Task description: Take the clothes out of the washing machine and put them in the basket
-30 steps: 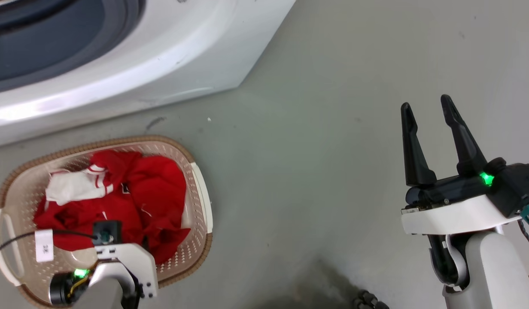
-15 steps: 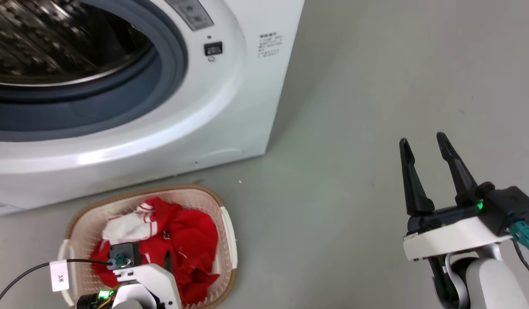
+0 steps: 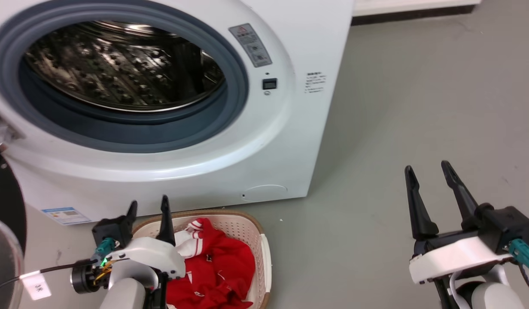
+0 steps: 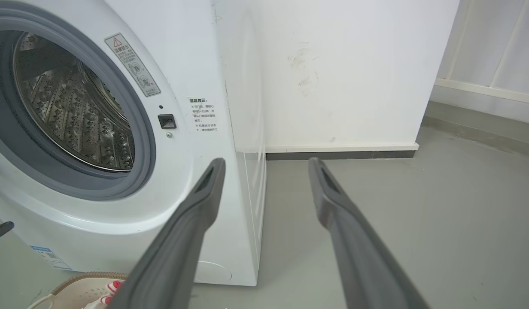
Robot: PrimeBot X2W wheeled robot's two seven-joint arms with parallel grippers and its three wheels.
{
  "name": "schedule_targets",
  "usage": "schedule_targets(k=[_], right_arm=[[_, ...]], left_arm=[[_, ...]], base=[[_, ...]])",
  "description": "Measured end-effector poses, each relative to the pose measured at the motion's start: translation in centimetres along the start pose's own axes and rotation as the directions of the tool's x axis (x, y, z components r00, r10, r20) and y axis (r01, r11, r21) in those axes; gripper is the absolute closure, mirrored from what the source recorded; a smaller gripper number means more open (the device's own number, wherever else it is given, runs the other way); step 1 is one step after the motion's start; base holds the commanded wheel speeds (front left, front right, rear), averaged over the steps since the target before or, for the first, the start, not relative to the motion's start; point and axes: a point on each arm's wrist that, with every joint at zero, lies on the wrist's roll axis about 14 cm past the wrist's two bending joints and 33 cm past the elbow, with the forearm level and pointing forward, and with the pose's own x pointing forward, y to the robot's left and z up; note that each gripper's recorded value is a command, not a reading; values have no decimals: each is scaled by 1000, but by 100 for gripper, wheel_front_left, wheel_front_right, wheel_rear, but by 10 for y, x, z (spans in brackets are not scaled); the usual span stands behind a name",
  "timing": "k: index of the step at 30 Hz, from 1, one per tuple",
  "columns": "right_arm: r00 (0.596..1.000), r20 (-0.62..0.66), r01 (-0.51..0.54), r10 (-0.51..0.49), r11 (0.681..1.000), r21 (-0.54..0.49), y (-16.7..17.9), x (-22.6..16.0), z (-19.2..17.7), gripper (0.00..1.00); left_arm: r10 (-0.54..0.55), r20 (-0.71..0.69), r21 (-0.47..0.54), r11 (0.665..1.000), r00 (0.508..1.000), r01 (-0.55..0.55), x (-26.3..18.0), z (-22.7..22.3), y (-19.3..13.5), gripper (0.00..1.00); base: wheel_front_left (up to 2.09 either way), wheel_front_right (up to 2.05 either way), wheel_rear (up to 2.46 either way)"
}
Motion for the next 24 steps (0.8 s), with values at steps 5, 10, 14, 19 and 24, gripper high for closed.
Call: schedule_targets(k=[5, 10, 14, 19, 24], right_arm=[[999, -10, -34, 34, 999, 3, 12, -4, -1, 0], [999, -6, -53, 52, 999, -3, 18, -8, 3, 0], [998, -1, -59, 59, 998, -8, 21, -13, 6, 0], [998, 1, -55, 55, 998, -16, 20, -20, 9, 0], [999, -5, -46, 46, 999, -28, 17, -29, 8, 0]], left_arm=[[11, 184, 13, 1000, 983, -14, -14, 57, 7, 0], [4, 318, 59, 998, 948, -24, -35, 98, 9, 0], [-11, 383, 100, 995, 924, -30, -52, 117, 8, 0], [-27, 423, 173, 984, 906, -51, -71, 128, 12, 0], [-24, 412, 211, 975, 911, -70, -86, 125, 15, 0]], base=[[0, 0, 0], [0, 0, 0], [0, 0, 0], [0, 0, 0], [0, 0, 0]])
